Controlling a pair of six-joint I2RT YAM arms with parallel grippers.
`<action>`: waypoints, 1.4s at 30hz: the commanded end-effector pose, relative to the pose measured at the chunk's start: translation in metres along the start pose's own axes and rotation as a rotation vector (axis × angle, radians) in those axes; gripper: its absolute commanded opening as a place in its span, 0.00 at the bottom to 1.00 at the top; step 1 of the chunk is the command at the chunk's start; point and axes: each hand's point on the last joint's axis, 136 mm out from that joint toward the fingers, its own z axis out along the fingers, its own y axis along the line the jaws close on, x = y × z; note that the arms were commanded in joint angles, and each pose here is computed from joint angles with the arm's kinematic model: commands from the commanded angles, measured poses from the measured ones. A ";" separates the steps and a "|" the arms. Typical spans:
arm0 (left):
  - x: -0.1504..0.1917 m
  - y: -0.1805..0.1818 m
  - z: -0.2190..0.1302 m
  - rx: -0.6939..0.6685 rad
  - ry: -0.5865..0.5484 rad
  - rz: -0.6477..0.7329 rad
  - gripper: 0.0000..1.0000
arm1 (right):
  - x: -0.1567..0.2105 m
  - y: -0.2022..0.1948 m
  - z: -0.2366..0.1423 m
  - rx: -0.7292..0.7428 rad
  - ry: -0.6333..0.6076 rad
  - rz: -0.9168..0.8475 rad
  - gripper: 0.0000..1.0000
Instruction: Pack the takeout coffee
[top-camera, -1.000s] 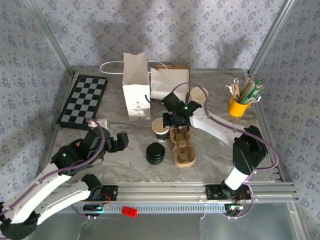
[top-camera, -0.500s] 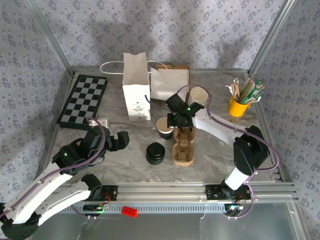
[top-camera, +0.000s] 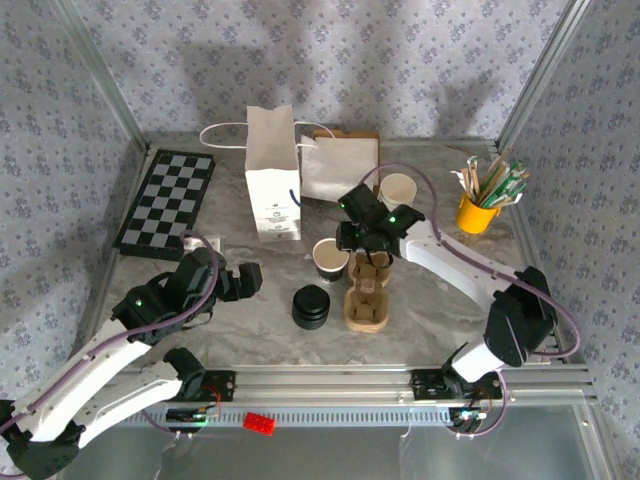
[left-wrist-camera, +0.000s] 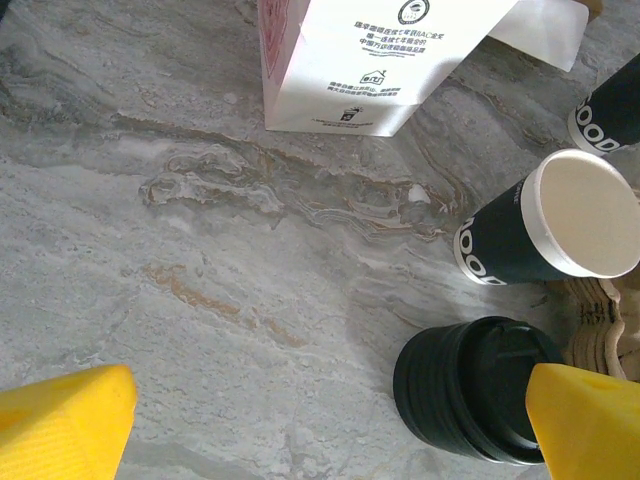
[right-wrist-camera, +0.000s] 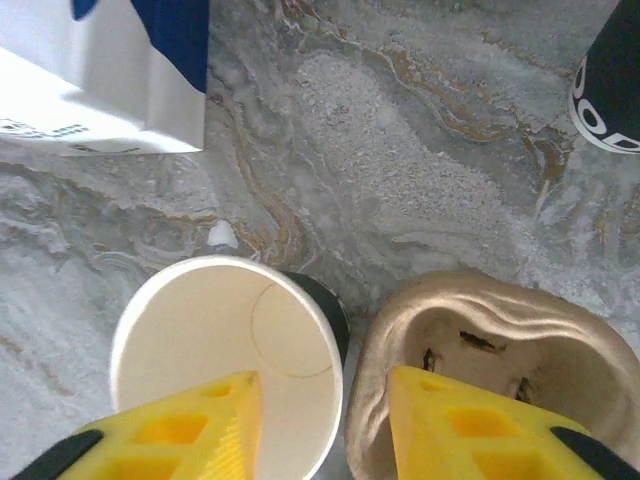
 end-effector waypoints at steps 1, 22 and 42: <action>-0.008 -0.004 -0.008 0.023 -0.019 0.009 1.00 | 0.010 0.012 -0.025 -0.039 0.009 -0.094 0.46; 0.008 0.016 -0.003 -0.029 -0.002 -0.012 1.00 | 0.120 0.082 0.009 0.041 0.178 -0.200 0.97; 0.008 0.022 -0.004 -0.034 -0.021 -0.032 1.00 | 0.132 0.091 0.032 0.065 0.216 -0.168 0.85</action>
